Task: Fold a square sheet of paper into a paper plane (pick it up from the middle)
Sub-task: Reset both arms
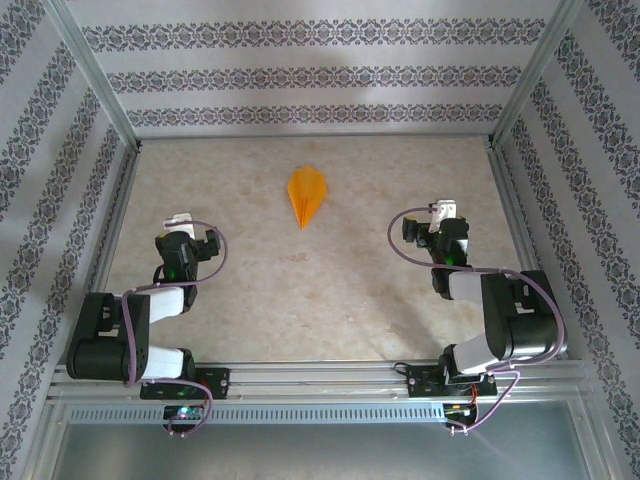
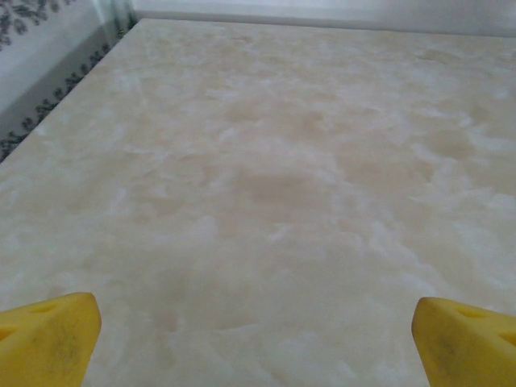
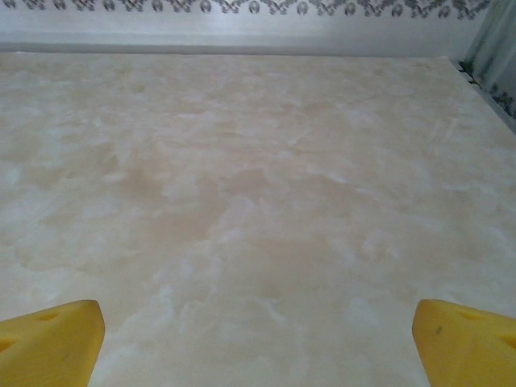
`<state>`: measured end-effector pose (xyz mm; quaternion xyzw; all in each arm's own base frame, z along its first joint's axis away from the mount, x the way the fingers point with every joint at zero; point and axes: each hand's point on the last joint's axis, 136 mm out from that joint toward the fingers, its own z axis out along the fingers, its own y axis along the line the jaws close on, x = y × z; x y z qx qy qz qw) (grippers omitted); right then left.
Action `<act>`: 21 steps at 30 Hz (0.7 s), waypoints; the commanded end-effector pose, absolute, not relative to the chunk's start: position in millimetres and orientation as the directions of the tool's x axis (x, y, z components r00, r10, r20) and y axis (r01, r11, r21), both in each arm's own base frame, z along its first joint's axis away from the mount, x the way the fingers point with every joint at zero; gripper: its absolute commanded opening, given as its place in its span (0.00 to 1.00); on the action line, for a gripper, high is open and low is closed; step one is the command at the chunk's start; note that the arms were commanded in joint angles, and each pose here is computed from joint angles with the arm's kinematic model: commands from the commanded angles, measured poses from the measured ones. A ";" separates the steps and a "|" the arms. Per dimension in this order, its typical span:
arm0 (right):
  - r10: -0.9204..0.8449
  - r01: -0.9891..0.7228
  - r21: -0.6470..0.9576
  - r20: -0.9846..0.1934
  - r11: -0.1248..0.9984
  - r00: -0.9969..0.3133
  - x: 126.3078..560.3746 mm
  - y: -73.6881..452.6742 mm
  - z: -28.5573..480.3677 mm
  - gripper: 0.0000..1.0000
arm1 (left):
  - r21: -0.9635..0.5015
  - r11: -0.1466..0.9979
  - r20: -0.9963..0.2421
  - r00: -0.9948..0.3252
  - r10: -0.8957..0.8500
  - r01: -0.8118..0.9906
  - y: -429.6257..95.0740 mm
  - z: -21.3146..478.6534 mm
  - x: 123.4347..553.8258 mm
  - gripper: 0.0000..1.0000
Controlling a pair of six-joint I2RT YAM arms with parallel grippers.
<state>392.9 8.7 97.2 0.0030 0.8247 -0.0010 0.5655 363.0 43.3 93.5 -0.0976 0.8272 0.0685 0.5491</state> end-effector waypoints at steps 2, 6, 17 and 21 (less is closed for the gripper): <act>-0.009 -0.035 0.001 -0.957 0.999 -0.291 395.8 11.8 107.8 0.98 | -0.041 0.986 -0.960 -0.268 -0.083 -0.161 33.9 117.5 382.7 0.99; -0.007 -0.033 0.002 -0.956 0.999 -0.293 396.3 11.2 107.5 0.98 | -0.036 0.988 -0.957 -0.280 -0.077 -0.151 32.5 105.8 389.9 0.99; 0.015 -0.027 0.024 -0.952 0.999 -0.305 398.2 8.2 106.5 0.98 | -0.014 0.992 -0.965 -0.259 -0.046 -0.127 26.4 94.9 393.3 0.99; 0.014 -0.027 0.024 -0.952 0.999 -0.305 398.2 7.9 106.5 0.98 | -0.002 0.989 -0.957 -0.288 -0.046 -0.149 28.3 92.0 394.5 0.99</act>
